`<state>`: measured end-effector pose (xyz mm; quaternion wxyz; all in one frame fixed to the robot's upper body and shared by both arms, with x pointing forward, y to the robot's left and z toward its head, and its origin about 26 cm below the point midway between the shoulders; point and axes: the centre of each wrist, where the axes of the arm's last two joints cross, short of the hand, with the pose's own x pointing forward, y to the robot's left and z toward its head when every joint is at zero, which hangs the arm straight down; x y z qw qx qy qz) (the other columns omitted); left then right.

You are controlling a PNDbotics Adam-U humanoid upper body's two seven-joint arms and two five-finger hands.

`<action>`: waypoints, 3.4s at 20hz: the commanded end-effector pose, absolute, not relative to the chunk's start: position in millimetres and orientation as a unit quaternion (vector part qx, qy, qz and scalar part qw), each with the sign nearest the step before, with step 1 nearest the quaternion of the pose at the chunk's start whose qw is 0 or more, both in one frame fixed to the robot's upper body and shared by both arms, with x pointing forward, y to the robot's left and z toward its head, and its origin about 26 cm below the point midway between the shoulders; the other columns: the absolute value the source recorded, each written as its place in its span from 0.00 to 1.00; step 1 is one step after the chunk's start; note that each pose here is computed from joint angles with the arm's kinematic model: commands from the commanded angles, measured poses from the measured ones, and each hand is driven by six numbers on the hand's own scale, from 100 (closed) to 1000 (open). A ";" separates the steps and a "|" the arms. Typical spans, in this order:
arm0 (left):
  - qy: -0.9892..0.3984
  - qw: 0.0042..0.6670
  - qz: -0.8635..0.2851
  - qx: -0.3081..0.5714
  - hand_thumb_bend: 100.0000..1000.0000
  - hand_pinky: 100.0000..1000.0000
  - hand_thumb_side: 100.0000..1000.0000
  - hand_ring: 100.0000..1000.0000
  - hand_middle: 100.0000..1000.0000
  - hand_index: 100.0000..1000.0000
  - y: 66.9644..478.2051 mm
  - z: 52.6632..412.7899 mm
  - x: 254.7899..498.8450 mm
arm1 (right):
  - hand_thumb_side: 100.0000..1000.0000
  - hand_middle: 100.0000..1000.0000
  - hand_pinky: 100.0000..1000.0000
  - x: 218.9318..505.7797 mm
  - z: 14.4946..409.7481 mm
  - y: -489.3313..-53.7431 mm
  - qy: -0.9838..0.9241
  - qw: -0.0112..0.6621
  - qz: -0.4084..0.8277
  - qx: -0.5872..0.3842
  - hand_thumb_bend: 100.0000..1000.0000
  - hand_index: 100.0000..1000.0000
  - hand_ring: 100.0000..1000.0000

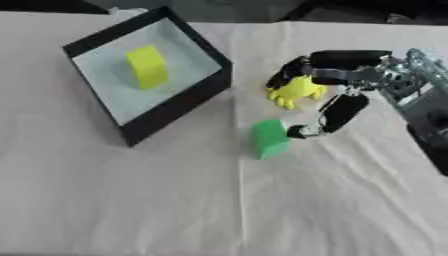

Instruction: Pick up objects on the table and place them in the box.

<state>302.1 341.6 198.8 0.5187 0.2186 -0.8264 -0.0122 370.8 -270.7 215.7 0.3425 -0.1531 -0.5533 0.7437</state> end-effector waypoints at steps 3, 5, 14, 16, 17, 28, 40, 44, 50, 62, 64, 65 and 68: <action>-0.834 0.504 -0.006 0.224 0.11 0.80 0.65 0.62 0.71 0.79 344.0 206.5 299.5 | 0.31 0.78 0.90 374.7 215.8 -271.8 -0.536 0.335 0.757 -0.163 0.39 0.89 0.85; -0.833 0.506 -0.004 0.223 0.11 0.80 0.66 0.62 0.71 0.79 343.8 205.7 299.5 | 0.32 0.77 0.90 376.0 213.3 -269.6 -0.531 0.332 0.763 -0.161 0.39 0.89 0.85; -0.832 0.509 0.004 0.222 0.06 0.80 0.69 0.62 0.70 0.79 344.0 202.2 299.0 | 0.35 0.78 0.90 383.8 200.6 -262.6 -0.510 0.327 0.778 -0.169 0.40 0.89 0.84; -0.831 0.511 0.006 0.221 0.06 0.80 0.69 0.62 0.70 0.79 344.2 200.7 299.0 | 0.35 0.78 0.90 385.9 197.2 -262.0 -0.506 0.328 0.779 -0.171 0.39 0.89 0.84; -0.830 0.512 0.007 0.221 0.06 0.80 0.69 0.62 0.70 0.79 344.3 200.3 299.0 | 0.35 0.78 0.90 386.8 196.0 -261.7 -0.506 0.329 0.779 -0.174 0.39 0.89 0.84; -0.831 0.511 0.014 0.218 0.05 0.80 0.71 0.62 0.70 0.79 344.0 199.1 298.4 | 0.35 0.78 0.90 391.9 184.2 -259.8 -0.487 0.322 0.789 -0.192 0.39 0.89 0.84; -0.833 0.509 0.019 0.214 0.04 0.81 0.72 0.62 0.70 0.79 343.6 198.6 298.3 | 0.19 0.57 0.86 394.3 177.0 -258.9 -0.499 0.331 0.776 -0.200 0.36 0.73 0.76; -0.832 0.511 0.019 0.214 0.03 0.81 0.72 0.62 0.70 0.78 343.5 197.8 298.3 | 0.20 0.47 0.83 392.8 177.4 -257.3 -0.519 0.342 0.757 -0.202 0.37 0.63 0.70; -0.832 0.512 0.020 0.214 0.03 0.81 0.72 0.62 0.70 0.78 344.7 197.0 298.1 | 0.19 0.42 0.81 384.7 187.8 -257.1 -0.547 0.350 0.735 -0.195 0.38 0.56 0.65; -0.831 0.506 0.024 0.231 0.03 0.81 0.72 0.62 0.70 0.78 349.0 195.7 294.3 | 0.21 0.39 0.79 366.3 277.7 -236.7 -0.623 0.278 0.706 -0.190 0.35 0.53 0.60; -0.830 0.507 0.024 0.231 0.03 0.81 0.72 0.62 0.70 0.78 349.2 195.0 294.1 | 0.21 0.39 0.79 362.7 294.7 -229.4 -0.633 0.267 0.702 -0.187 0.36 0.53 0.60; -0.829 0.508 0.024 0.231 0.03 0.81 0.72 0.62 0.70 0.78 349.1 194.3 294.0 | 0.21 0.39 0.79 361.1 303.6 -224.7 -0.637 0.260 0.702 -0.184 0.35 0.53 0.60; -0.828 0.511 0.023 0.229 0.03 0.81 0.72 0.62 0.70 0.78 349.1 192.9 294.1 | 0.20 0.40 0.79 361.1 327.9 -209.5 -0.649 0.242 0.700 -0.176 0.35 0.53 0.60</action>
